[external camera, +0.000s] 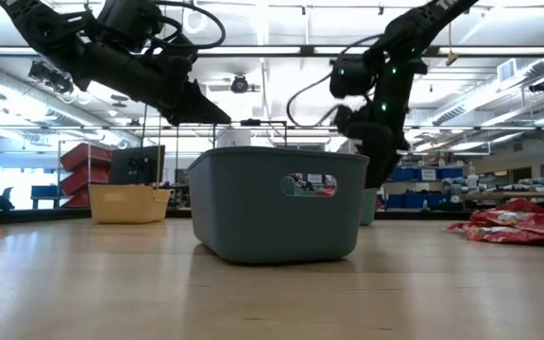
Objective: Sort candy
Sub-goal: Adjust the green bin and yellow bin
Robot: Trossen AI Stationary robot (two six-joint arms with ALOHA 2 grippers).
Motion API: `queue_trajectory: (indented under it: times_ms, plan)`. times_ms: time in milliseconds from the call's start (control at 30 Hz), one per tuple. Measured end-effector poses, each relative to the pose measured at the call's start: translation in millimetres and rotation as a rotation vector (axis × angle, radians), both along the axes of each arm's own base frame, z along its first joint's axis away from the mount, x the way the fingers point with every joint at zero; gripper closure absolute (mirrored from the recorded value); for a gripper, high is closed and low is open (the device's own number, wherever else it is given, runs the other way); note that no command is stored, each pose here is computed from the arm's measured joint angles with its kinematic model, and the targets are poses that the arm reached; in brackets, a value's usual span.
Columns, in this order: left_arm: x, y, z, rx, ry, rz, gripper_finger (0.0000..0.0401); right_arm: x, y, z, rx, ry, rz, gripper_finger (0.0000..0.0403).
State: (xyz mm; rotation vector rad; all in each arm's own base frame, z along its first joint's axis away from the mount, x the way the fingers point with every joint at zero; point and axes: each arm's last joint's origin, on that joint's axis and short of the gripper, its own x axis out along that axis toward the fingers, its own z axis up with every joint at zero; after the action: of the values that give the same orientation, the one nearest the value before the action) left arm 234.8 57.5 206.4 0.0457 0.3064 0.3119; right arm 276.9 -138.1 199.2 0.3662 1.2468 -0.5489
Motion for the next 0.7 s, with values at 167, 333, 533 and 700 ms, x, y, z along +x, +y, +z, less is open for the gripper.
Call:
queue_trajectory:
  times_ms: [167, 333, 533, 700]
  plan:
    - [0, 0, -1, -0.022, 0.004, 0.007, 0.0386, 1, 1, 15, -0.1, -0.056, 0.074, 0.0182]
    - [-1, 0, -4, -0.081, 0.025, 0.025, 0.0387, -1, -10, 18, -0.141, -0.074, 0.111, 0.0206]
    - [-3, -1, -9, -0.099, 0.076, 0.029, 0.0397, 9, -9, 2, -0.058, -0.093, 0.149, 0.0327]
    - [-3, -1, -9, -0.1, 0.075, 0.03, 0.0399, 7, -19, -16, -0.036, -0.018, 0.093, 0.0391]
